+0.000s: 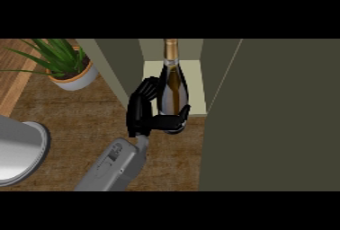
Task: Pick up the wine, place it into the cabinet and close the cabinet
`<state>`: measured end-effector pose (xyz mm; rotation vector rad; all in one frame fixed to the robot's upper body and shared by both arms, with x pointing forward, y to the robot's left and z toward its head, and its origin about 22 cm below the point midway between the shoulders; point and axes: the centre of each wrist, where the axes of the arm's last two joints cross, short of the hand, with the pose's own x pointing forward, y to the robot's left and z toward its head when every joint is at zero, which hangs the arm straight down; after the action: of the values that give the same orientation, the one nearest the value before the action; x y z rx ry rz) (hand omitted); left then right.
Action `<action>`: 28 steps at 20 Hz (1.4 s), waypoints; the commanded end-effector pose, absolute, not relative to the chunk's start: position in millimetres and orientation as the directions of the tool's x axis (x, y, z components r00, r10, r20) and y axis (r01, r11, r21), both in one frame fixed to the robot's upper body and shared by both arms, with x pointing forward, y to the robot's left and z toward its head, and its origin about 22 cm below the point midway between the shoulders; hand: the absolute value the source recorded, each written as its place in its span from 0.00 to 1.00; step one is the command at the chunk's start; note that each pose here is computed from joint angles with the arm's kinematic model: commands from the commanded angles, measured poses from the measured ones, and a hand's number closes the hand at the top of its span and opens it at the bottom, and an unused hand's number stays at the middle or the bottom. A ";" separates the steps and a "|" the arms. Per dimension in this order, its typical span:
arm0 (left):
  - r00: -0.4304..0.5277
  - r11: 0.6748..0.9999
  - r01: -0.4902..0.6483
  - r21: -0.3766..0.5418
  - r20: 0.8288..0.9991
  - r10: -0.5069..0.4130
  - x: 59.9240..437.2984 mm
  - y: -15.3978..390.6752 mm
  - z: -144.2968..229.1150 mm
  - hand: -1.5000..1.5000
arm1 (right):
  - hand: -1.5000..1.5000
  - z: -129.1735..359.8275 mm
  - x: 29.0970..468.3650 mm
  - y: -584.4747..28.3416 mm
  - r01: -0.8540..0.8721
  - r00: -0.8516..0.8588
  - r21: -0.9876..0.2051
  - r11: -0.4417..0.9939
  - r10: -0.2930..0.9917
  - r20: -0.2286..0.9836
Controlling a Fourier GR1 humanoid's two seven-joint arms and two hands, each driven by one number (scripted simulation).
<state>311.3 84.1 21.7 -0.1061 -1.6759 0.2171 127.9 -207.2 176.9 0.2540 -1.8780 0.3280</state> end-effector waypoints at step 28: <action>-0.055 0.949 -0.153 -0.275 0.961 0.269 384.5 78.9 12.4 1.00 | 0.00 203.8 93.2 -216.9 -0.421 -0.335 -0.047 0.906 -0.107 0.936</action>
<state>373.1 82.3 -0.2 -0.0851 -1.5848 0.3334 126.7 -209.9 173.7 0.2662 -1.8592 0.3311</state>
